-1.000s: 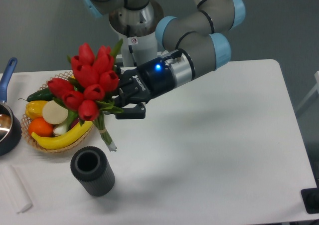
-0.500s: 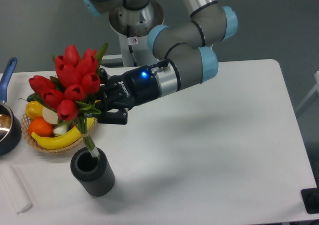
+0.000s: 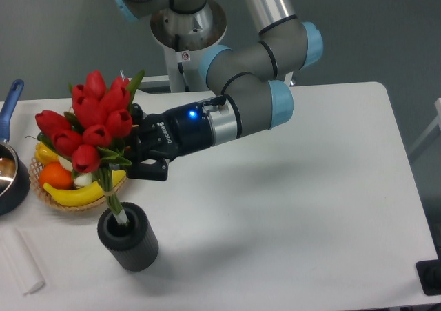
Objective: Insert the flowers into the vase
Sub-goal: 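Lower the tulip stems into the vase opening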
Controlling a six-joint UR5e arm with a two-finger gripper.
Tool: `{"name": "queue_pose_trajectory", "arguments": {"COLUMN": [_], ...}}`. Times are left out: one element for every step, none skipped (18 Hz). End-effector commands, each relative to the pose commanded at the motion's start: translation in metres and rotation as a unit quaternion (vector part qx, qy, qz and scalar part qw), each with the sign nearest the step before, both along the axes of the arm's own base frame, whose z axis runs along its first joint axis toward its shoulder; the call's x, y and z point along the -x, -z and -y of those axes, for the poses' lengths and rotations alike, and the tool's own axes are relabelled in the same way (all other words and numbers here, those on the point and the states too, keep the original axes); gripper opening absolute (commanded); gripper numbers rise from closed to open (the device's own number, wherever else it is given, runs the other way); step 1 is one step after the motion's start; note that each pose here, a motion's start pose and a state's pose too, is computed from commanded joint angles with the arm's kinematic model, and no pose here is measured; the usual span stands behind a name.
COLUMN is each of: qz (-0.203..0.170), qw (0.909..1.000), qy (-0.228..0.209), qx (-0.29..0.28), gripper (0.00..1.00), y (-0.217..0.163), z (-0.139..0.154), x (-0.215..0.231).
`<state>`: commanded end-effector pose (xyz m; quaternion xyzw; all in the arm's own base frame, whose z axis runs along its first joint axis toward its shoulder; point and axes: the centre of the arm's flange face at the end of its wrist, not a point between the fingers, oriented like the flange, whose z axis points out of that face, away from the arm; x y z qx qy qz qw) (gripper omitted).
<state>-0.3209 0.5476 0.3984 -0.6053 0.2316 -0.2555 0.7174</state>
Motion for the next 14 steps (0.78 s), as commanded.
{"name": "queue_pose_trajectory", "arguments": {"qz": [0.001, 0.003, 0.005, 0.007, 0.009, 0.015, 0.018, 0.02, 0.023, 0.025, 0.027, 0.029, 0.032, 0.037], "qw": [1.0, 1.0, 1.0, 0.9999, 0.9999, 0.9997, 0.9996, 0.9996, 0.9994, 0.9993, 0.9992, 0.999, 0.9989, 0.9986], "qy": [0.0, -0.001, -0.001, -0.001, -0.001, 0.0, 0.003, 0.004, 0.004, 0.005, 0.005, 0.006, 0.005, 0.005], "qx": [0.002, 0.006, 0.008, 0.01, 0.011, 0.017, 0.02, 0.022, 0.025, 0.027, 0.029, 0.032, 0.034, 0.039], "gripper": [0.24, 0.24, 0.24, 0.24, 0.24, 0.24, 0.24, 0.24, 0.24, 0.24, 0.24, 0.24, 0.24, 0.24], "y": [0.003, 0.008, 0.011, 0.013, 0.015, 0.023, 0.028, 0.03, 0.035, 0.038, 0.042, 0.046, 0.049, 0.057], "z": [-0.001, -0.002, -0.002, -0.002, -0.001, -0.001, -0.003, -0.004, -0.006, -0.006, -0.007, -0.008, -0.007, -0.007], "x": [0.001, 0.002, 0.002, 0.002, 0.001, 0.0, -0.004, -0.005, -0.003, -0.004, -0.003, -0.004, -0.004, -0.005]}}
